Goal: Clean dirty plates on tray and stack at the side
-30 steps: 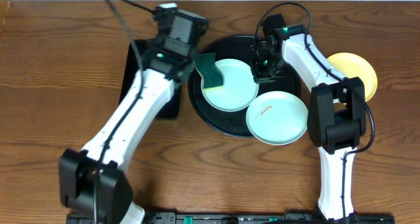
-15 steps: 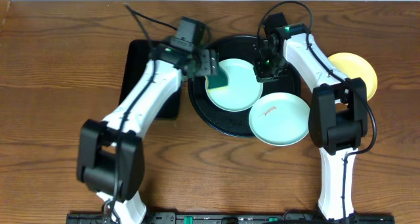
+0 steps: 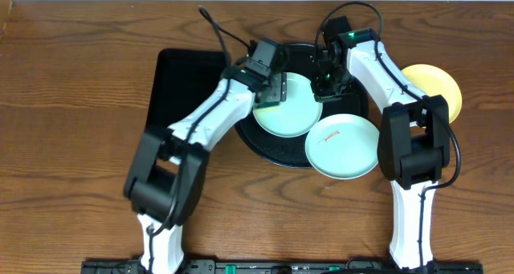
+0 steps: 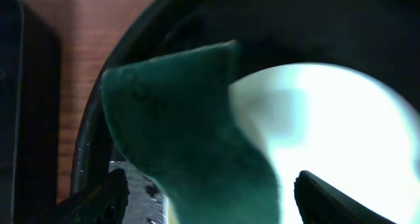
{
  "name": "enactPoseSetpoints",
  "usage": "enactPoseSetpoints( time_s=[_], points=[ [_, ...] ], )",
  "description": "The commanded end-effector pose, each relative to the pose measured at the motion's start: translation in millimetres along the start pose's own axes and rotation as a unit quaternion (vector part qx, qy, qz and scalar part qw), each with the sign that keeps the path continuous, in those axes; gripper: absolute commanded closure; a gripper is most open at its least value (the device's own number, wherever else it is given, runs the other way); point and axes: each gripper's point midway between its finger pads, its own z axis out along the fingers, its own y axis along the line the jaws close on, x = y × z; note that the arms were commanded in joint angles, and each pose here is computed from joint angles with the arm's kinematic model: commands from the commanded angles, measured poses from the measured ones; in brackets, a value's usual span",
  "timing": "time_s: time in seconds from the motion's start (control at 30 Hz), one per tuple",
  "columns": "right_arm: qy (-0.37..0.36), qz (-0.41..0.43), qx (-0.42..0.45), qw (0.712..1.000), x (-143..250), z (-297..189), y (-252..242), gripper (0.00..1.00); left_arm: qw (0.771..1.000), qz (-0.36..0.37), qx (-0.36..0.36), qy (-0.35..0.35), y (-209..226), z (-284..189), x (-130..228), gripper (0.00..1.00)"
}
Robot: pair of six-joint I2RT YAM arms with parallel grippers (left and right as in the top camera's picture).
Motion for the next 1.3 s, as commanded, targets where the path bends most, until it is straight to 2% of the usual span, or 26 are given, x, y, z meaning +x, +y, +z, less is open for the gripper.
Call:
enactPoseSetpoints(
  time_s=[0.0,0.4,0.53,0.93,1.0,1.1,1.13,1.17,1.27],
  points=[
    [-0.018,-0.002,0.011,1.000,-2.7,-18.7,-5.9,0.99,0.998,0.004,-0.064,-0.007,22.5,14.0,1.9,0.18],
    [-0.019,-0.002,0.011,1.000,-3.3,-18.7,-5.8,0.99,0.999,-0.001,-0.047,-0.016,-2.8,17.1,6.9,0.18],
    [-0.018,-0.002,0.011,1.000,-3.0,-18.7,-5.6,0.99,0.998,-0.037,-0.039,-0.021,-11.4,17.0,8.4,0.18],
    [-0.014,-0.002,0.012,1.000,-0.8,-18.7,-6.0,0.99,0.996,-0.060,-0.061,-0.001,8.1,41.1,18.3,0.18],
    [-0.014,-0.002,0.012,1.000,-0.7,-18.6,-6.0,0.99,0.996,-0.058,-0.073,-0.008,11.9,40.3,16.2,0.25],
    [-0.014,-0.002,0.012,1.000,-0.8,-18.7,-6.0,0.99,0.994,-0.051,-0.092,-0.019,19.1,37.6,11.9,0.53],
    [-0.014,-0.002,0.012,1.000,-0.8,-18.7,-6.0,0.99,0.994,-0.046,-0.095,-0.021,20.0,35.7,10.9,0.59],
    [-0.014,-0.002,0.012,1.000,-0.7,-18.6,-6.0,0.99,0.994,-0.045,-0.095,-0.021,20.1,33.3,10.2,0.63],
    [-0.014,-0.001,0.012,1.000,-0.9,-18.6,-6.0,0.99,0.994,-0.047,-0.090,-0.029,18.6,22.4,3.5,0.66]
  ],
)
